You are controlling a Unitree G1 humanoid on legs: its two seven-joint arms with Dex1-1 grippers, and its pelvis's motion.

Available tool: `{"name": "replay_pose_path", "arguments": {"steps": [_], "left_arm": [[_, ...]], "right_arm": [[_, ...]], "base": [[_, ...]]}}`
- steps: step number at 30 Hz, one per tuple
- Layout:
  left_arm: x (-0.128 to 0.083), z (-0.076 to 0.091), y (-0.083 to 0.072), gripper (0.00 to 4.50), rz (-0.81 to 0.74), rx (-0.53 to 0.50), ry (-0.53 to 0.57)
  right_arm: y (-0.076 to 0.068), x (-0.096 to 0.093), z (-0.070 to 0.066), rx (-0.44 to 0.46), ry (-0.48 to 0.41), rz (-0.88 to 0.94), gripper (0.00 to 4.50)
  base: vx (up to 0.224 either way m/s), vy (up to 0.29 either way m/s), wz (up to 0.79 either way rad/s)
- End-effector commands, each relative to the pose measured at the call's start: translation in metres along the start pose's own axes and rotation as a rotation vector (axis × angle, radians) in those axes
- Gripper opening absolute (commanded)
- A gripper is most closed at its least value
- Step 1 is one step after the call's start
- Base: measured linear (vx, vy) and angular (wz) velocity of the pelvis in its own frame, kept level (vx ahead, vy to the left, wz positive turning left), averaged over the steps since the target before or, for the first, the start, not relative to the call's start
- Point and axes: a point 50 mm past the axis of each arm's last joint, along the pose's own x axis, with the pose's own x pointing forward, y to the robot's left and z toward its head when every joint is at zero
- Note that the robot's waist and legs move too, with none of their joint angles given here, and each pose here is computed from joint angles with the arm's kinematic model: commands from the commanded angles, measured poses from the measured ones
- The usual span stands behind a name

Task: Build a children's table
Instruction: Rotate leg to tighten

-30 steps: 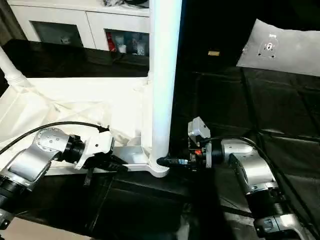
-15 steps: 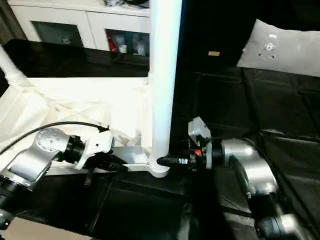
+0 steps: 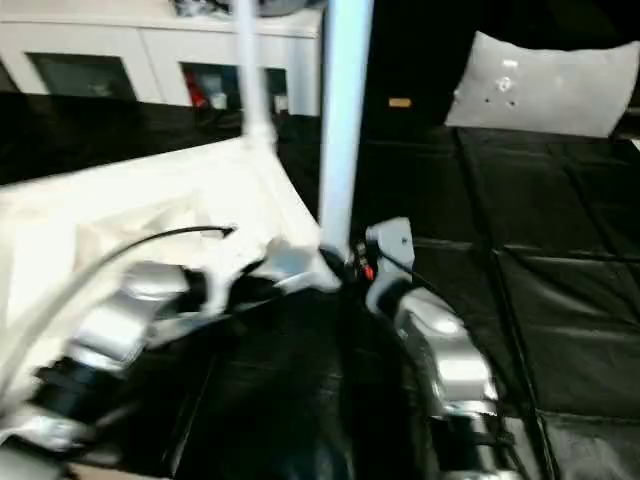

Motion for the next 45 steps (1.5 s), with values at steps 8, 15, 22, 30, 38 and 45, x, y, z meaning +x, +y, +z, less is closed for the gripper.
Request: {"name": "replay_pose_path", "arguments": {"steps": [8,15,22,30,38,45], "left_arm": [[0.024,0.051,-0.02,0.0,-0.002,0.087,-0.149],[0.004,0.028,-0.004,0.0,-0.031,0.144,-0.078],[-0.015,0.007,0.003,0.0,-0.143,0.21,-0.031],[-0.043,-0.008,0.005,0.0,-0.401,0.339,0.03],[-0.055,-0.013,0.003,0.0,-0.53,0.402,0.08],[-0.057,-0.014,0.002,0.0,-0.56,0.414,0.08]], "right_arm": [[0.028,0.018,-0.019,0.097,0.073,-0.038,2.69],[-0.003,-0.009,-0.008,-0.005,0.007,0.051,3.31],[-0.029,-0.028,0.012,-0.148,-0.006,0.229,3.78],[-0.033,-0.052,0.021,-0.29,0.144,0.719,3.92],[-0.032,-0.046,0.019,-0.276,0.218,0.855,3.35],[-0.027,-0.044,0.017,-0.233,0.236,0.928,2.67]], "base": [[0.0,0.0,0.0],[0.0,0.0,0.0],[0.0,0.0,0.0],[0.0,0.0,0.0],[0.0,0.0,0.0],[0.0,0.0,0.0]]}}
